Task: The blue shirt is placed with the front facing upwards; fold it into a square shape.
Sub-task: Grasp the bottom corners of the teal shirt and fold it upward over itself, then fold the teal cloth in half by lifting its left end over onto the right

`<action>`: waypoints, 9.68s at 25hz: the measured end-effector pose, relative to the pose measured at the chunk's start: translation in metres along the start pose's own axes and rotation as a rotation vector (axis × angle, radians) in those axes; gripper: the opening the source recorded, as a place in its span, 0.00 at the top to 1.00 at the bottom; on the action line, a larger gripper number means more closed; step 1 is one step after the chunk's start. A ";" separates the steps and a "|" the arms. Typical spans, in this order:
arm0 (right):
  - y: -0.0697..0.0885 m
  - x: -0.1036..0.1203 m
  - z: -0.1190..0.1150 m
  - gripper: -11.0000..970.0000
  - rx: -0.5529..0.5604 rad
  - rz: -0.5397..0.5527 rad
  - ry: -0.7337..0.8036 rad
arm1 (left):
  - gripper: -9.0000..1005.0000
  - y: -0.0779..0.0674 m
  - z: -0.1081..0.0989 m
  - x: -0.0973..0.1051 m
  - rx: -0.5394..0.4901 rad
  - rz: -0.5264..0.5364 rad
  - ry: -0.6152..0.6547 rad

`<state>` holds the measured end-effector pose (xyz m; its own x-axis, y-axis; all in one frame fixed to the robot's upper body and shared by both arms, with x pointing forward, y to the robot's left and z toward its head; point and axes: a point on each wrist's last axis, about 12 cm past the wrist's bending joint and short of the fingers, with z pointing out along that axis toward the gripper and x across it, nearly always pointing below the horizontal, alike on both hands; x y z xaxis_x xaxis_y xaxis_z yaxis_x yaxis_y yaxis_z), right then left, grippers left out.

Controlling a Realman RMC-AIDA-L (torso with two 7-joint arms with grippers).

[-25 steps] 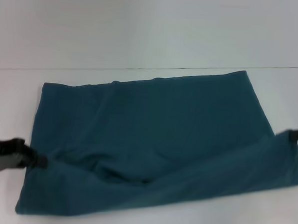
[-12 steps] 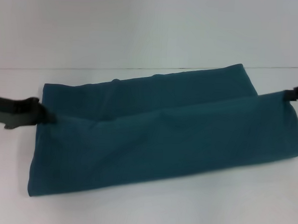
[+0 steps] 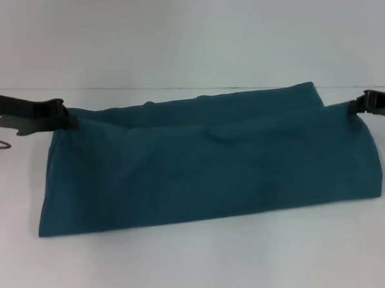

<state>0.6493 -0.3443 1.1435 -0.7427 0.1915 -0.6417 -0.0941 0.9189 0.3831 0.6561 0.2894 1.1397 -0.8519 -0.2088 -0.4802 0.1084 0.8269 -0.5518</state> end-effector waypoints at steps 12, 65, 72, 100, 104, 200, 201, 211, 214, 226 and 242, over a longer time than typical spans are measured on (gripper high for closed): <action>0.017 -0.008 0.029 0.96 0.082 -0.055 -0.075 | 0.96 -0.002 0.012 -0.010 -0.074 0.020 -0.127; 0.038 -0.053 0.038 0.31 0.192 -0.199 -0.150 | 0.44 0.003 0.023 0.004 -0.071 -0.099 -0.295; 0.023 -0.024 0.004 0.04 -0.063 -0.063 -0.194 | 0.45 0.006 -0.009 0.017 0.209 -0.134 -0.362; -0.019 0.094 -0.049 0.04 -0.524 0.105 -0.161 | 0.38 0.042 -0.023 0.059 0.165 0.019 -0.231; -0.019 0.093 -0.049 0.04 -0.519 0.106 -0.166 | 0.28 0.041 -0.018 0.058 0.134 0.020 -0.240; -0.036 0.108 -0.048 0.04 -0.437 0.145 -0.167 | 0.14 0.028 0.041 0.067 -0.130 0.110 -0.125; -0.036 0.108 -0.048 0.04 -0.437 0.145 -0.167 | 0.14 0.027 0.041 0.067 -0.123 0.110 -0.122; -0.037 0.110 -0.049 0.04 -0.432 0.150 -0.166 | 0.20 0.003 0.042 0.065 -0.009 0.117 -0.107; -0.038 0.111 -0.049 0.04 -0.431 0.150 -0.166 | 0.22 -0.002 0.045 0.064 -0.004 0.127 -0.093; -0.040 0.110 -0.050 0.04 -0.425 0.160 -0.178 | 0.52 -0.003 0.046 0.058 -0.065 0.165 -0.081; -0.040 0.109 -0.050 0.04 -0.426 0.160 -0.182 | 0.94 -0.012 0.046 0.053 -0.068 0.227 -0.091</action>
<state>0.5392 -0.3771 1.0915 -0.6453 0.4114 -0.6437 -0.2788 0.6576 0.6999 0.6330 0.2448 1.0894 -0.7598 -0.0578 -0.6476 0.2541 0.8904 -0.3776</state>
